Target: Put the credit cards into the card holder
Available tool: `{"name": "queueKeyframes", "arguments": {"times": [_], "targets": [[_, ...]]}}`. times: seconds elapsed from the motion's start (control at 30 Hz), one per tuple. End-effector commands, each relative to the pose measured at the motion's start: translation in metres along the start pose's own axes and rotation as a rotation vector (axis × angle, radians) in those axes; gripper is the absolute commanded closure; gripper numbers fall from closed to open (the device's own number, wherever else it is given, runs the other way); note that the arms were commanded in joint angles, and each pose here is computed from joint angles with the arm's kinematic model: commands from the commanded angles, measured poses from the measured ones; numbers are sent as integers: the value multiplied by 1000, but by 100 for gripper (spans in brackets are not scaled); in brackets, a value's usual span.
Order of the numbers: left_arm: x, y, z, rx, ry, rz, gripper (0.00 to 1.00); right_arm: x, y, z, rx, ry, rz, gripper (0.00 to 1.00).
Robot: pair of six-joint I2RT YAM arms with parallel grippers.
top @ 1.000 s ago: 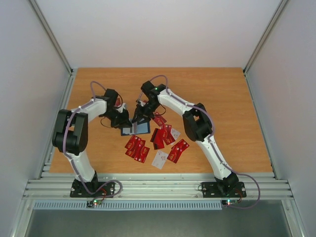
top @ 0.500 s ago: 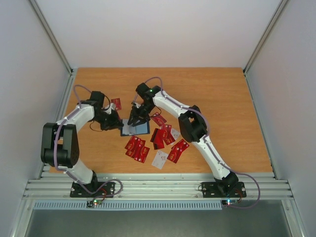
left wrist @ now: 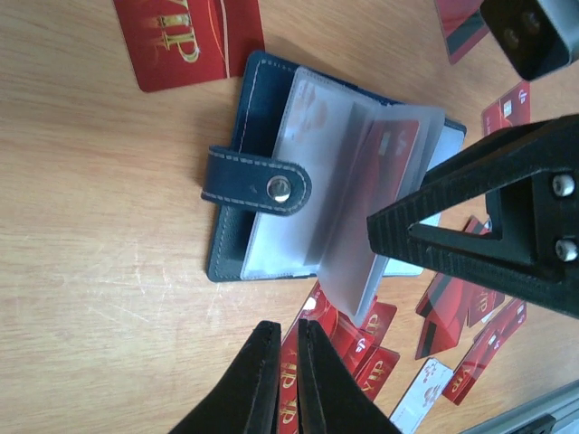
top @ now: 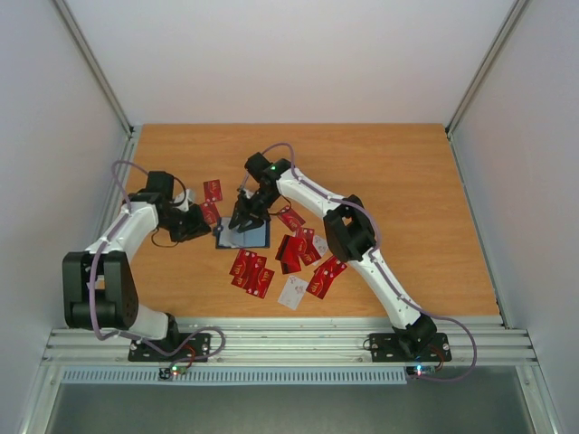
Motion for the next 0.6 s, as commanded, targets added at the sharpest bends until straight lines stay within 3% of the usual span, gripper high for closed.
{"name": "queueKeyframes", "arguments": {"times": [0.0, 0.23, 0.57], "targets": [[5, 1, -1, 10, -14, -7, 91, -2, -6, 9, -31, -7, 8, 66], [6, 2, -1, 12, -19, -9, 91, -2, -6, 18, -75, -3, 16, 57], [-2, 3, -13, 90, -74, -33, 90, -7, -4, 30, -125, 18, 16, 55]]}}
Point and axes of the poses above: each gripper's point midway between its finger pads, its own y axis back along the fingers, its own z axis along the line the jaws close on, x = y × z, the point moved 5 cm from there along y, back along the fingers, and after that the axes turned 14 degrees about -y, right-handed, at the moved point
